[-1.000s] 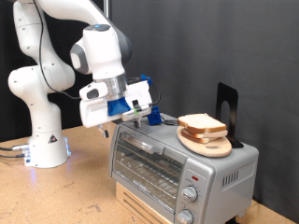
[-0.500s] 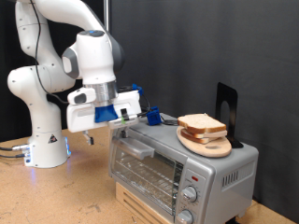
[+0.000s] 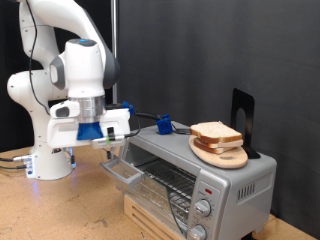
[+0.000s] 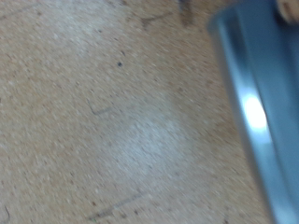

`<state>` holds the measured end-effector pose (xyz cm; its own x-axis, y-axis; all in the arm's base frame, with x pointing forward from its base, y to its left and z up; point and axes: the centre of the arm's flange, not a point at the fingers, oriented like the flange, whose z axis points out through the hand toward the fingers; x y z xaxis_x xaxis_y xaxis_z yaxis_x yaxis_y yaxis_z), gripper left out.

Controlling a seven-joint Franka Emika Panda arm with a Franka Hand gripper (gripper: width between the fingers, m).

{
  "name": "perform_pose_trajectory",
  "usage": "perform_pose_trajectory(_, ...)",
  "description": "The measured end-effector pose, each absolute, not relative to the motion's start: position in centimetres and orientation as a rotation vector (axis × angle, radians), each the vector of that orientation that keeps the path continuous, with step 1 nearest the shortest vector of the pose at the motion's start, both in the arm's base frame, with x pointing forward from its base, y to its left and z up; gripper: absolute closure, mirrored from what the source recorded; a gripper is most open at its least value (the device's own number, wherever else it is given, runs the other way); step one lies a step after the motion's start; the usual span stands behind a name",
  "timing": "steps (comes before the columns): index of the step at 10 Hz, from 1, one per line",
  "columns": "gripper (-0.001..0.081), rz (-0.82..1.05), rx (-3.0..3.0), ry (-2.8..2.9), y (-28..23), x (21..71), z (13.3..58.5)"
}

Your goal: Make a piece of toast with the oven

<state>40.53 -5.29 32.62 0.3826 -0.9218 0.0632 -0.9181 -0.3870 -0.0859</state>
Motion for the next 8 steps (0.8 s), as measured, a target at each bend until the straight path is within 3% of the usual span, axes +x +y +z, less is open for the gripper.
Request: perform_pose_trajectory(8,-0.0002,-0.241,-2.446,1.908,-10.6,43.3,28.5)
